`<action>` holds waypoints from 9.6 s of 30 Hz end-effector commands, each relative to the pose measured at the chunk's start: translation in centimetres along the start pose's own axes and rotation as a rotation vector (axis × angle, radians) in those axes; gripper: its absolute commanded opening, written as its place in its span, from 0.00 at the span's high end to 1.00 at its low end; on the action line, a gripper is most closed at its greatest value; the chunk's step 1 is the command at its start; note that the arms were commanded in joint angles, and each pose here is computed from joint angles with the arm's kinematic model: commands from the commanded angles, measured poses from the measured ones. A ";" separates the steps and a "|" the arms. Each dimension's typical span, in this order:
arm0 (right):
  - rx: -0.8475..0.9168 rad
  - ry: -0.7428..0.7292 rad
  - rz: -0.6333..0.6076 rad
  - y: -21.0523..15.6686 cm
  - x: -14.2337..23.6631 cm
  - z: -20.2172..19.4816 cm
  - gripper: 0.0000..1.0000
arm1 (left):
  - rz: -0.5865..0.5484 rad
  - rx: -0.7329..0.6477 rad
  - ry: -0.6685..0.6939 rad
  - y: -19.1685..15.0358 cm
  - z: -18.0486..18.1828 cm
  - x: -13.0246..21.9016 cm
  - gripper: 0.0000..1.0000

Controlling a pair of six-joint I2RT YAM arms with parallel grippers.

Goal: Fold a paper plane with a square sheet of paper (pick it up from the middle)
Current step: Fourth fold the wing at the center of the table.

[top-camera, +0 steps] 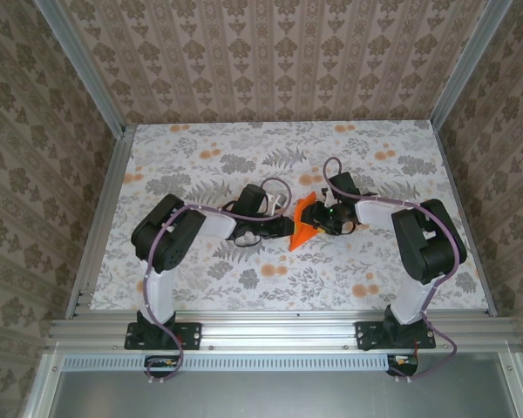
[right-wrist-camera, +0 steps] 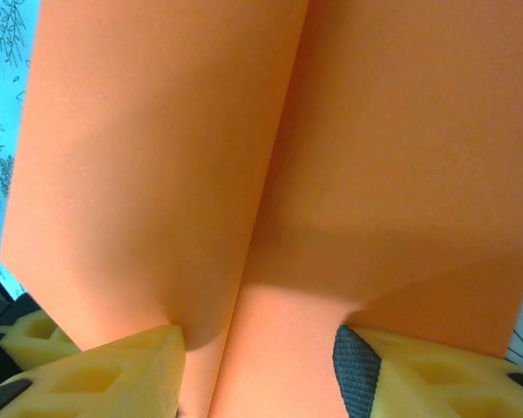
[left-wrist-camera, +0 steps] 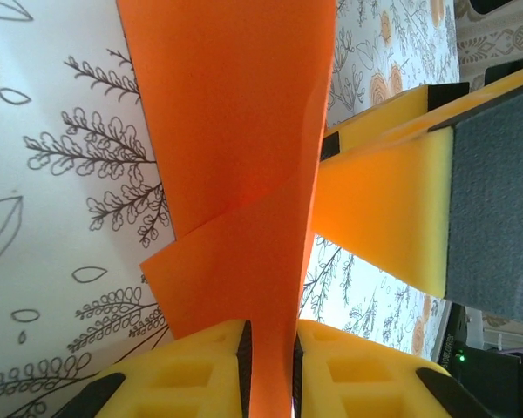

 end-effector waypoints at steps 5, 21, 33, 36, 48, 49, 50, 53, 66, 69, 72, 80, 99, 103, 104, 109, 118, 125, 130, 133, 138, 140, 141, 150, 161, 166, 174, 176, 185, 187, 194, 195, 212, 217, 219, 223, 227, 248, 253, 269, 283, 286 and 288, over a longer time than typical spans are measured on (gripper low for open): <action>-0.066 -0.326 0.072 -2.6 -2.3 -5.9 0.45 | -0.049 -0.007 0.002 0.7 -0.5 1.1 0.76; -0.007 -0.200 0.063 -2.9 -1.8 -5.0 0.39 | 0.028 -0.005 -0.005 0.7 0.1 -0.5 0.92; -0.059 -0.416 0.063 -2.9 -2.1 -6.4 0.34 | 0.054 -0.012 0.009 0.8 0.0 -0.5 0.91; -0.077 -0.458 0.064 -3.0 -2.3 -6.5 0.34 | 0.049 -0.015 0.007 1.0 -0.2 -0.3 0.88; -0.088 -0.576 0.045 -3.1 -2.3 -6.0 0.38 | -0.073 -0.014 0.051 1.9 -0.8 3.6 0.69; -0.088 -0.581 0.042 -3.1 -2.3 -5.9 0.38 | -0.086 -0.007 0.061 1.8 -0.6 3.8 0.69; -0.093 -0.592 0.040 -3.1 -2.3 -5.9 0.38 | -0.098 0.003 0.063 1.7 -0.5 4.0 0.69; -0.100 -0.610 0.034 -3.3 -2.5 -5.8 0.38 | -0.133 0.021 0.087 1.3 -0.2 4.2 0.68; -0.141 -0.638 0.012 -3.9 -2.6 -5.8 0.49 | -0.089 0.029 0.065 0.4 -0.4 1.7 0.66; -0.143 -0.618 -0.001 -3.9 -2.3 -5.7 0.49 | -0.077 0.020 0.054 0.6 -0.6 1.1 0.64; -0.151 -0.594 -0.018 -3.8 -1.9 -5.6 0.49 | -0.062 0.007 0.052 0.6 -0.8 0.5 0.63; -0.178 -0.543 -0.026 -3.8 -1.5 -5.6 0.49 | -0.027 -0.050 0.044 0.7 -0.9 -0.8 0.63; -0.218 -0.174 -0.002 -2.9 0.0 -3.4 0.45 | -0.005 -0.245 0.158 0.8 -0.9 -1.8 0.67; -0.222 -0.146 0.008 -2.7 0.1 -3.3 0.45 | -0.013 -0.294 0.206 1.0 -1.1 -2.0 0.66; -0.227 -0.141 0.013 -2.7 0.0 -3.4 0.44 | -0.015 -0.307 0.215 1.0 -1.2 -2.0 0.66; -0.241 -0.135 0.017 -2.6 0.0 -3.4 0.44 | -0.015 -0.340 0.216 0.7 -1.6 -2.0 0.62; -0.255 -0.122 0.023 -2.5 0.0 -3.4 0.40 | -0.007 -0.379 0.242 0.3 -1.8 -2.5 0.61; -0.239 -0.100 0.026 -2.5 0.2 -3.3 0.37 | -0.015 -0.375 0.247 0.4 -1.9 -2.6 0.74; -0.165 -0.027 0.004 -1.8 1.3 -2.4 0.36 | -0.033 -0.361 0.234 0.5 -2.3 -1.9 0.88; -0.100 0.033 -0.013 -1.3 2.4 -1.1 0.36 | -0.052 -0.345 0.235 0.6 -2.4 -1.0 0.92; -0.042 0.108 -0.041 -1.1 4.1 0.5 0.36 | -0.096 -0.324 0.248 0.6 -2.9 0.8 0.95; -0.042 0.110 -0.053 -1.2 4.6 0.7 0.36 | -0.115 -0.322 0.269 0.6 -3.1 1.7 0.96; -0.048 0.099 -0.061 -1.2 4.7 0.6 0.37 | -0.123 -0.319 0.290 0.5 -3.1 2.2 0.97; -0.052 0.041 -0.013 -1.0 2.3 1.6 0.53 | -0.203 -0.291 0.412 -0.7 -3.4 5.6 0.98; -0.079 -0.045 0.028 -0.6 -0.5 1.5 0.57 | -0.228 -0.254 0.417 -2.0 -2.9 6.1 0.92; -0.087 -0.062 0.059 -0.6 -1.7 0.9 0.58 | -0.213 -0.258 0.379 -1.5 -3.1 5.5 0.84; -0.085 -0.084 0.082 -0.8 -2.0 0.6 0.58 | -0.209 -0.280 0.356 -0.3 -3.4 5.0 0.76; -0.083 -0.092 0.087 -0.8 -2.0 0.6 0.58 | -0.211 -0.291 0.344 -0.1 -3.6 4.9 0.74; -0.082 -0.103 0.095 -0.8 -2.1 0.5 0.58 | -0.200 -0.327 0.295 0.1 -4.4 4.9 0.67; -0.081 -0.103 0.096 -0.8 -2.1 0.4 0.58 | -0.195 -0.331 0.286 0.1 -4.3 4.9 0.68; -0.080 -0.098 0.096 -0.8 -2.0 0.5 0.58 | -0.163 -0.314 0.298 0.0 -3.2 4.2 0.77; -0.079 -0.100 0.098 -0.8 -2.0 0.5 0.58 | -0.158 -0.314 0.299 0.0 -3.0 4.1 0.74; -0.058 -0.080 0.117 -0.5 -2.0 0.5 0.58 | -0.088 -0.236 0.158 0.2 -2.1 2.5 0.88; 0.006 -0.016 0.122 -0.2 -1.3 1.4 0.57 | -0.066 -0.168 0.131 0.1 -1.1 2.1 0.89; 0.037 0.013 0.111 -0.1 -0.4 2.1 0.57 | -0.071 -0.143 0.122 0.2 -0.9 2.2 0.90; 0.094 0.066 0.074 -0.1 1.6 3.4 0.58 | -0.077 -0.102 0.111 0.6 -0.7 2.3 0.90; 0.099 0.082 0.057 -0.8 2.7 3.6 0.60 | -0.083 -0.042 0.107 0.9 -0.7 2.3 0.90; 0.017 0.010 0.126 -2.7 -1.0 1.5 0.68 | -0.045 0.090 0.030 1.6 0.6 1.5 0.90; 0.006 -0.050 0.136 -2.7 -1.3 0.7 0.69 | -0.043 0.100 0.015 2.0 0.7 1.8 0.92; 0.014 -0.109 0.181 -3.1 -1.2 -0.4 0.68 | 0.029 0.133 -0.068 2.8 1.8 1.4 0.94; 0.073 0.079 0.044 -0.8 1.6 3.5 0.65 | 0.082 0.166 -0.090 2.6 2.5 0.8 0.96; 0.060 0.068 0.023 -0.2 1.2 3.6 0.63 | 0.092 0.165 -0.087 2.5 2.6 0.8 0.96; 0.049 0.058 0.012 0.2 0.7 3.5 0.62 | 0.094 0.164 -0.087 2.6 2.6 0.8 0.96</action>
Point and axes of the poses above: each hand's point on the last joint's axis, 136 mm out from that joint toward the fingers, its own x axis back along the fingers, its own z axis along the line the jaws close on, y = z × x, the point moved 9 cm from there along x, back along the fingers, and after that the axes turned 4 degrees about -x, right-handed, at the moved point
